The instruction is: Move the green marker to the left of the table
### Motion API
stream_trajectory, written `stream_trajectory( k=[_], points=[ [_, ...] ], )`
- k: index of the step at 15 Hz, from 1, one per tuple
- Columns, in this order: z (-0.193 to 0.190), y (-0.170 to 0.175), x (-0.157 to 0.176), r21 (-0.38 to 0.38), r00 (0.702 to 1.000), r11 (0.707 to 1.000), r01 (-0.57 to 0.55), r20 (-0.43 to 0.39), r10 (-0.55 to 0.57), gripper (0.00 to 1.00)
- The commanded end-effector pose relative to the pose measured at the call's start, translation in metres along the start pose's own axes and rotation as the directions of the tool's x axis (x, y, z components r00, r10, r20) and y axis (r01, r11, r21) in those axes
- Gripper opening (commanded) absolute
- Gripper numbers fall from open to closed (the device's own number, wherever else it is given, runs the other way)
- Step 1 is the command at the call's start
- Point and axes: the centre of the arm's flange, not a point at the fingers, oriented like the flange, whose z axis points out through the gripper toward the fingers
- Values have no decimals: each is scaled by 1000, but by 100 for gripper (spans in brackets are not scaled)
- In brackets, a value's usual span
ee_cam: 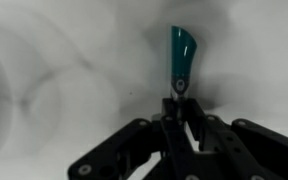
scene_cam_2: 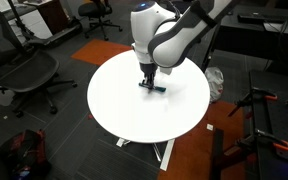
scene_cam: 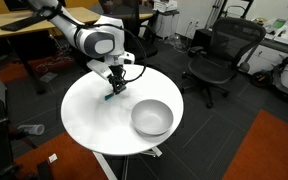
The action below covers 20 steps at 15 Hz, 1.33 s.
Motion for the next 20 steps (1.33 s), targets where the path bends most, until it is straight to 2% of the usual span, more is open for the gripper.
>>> stream_trajectory(
  k=[1, 8, 12, 16, 20],
  points=[
    [-7, 1, 7, 20, 1000, 1000, 6, 11, -6, 5],
    [-66, -46, 12, -3, 993, 994, 107, -57, -107, 5],
    [-91, -84, 15, -5, 972, 975, 222, -83, -222, 5],
    [-99, -116, 15, 13, 922, 924, 383, -65, -382, 5],
    [-95, -134, 15, 42, 832, 832, 554, 11, -555, 5]
  ],
)
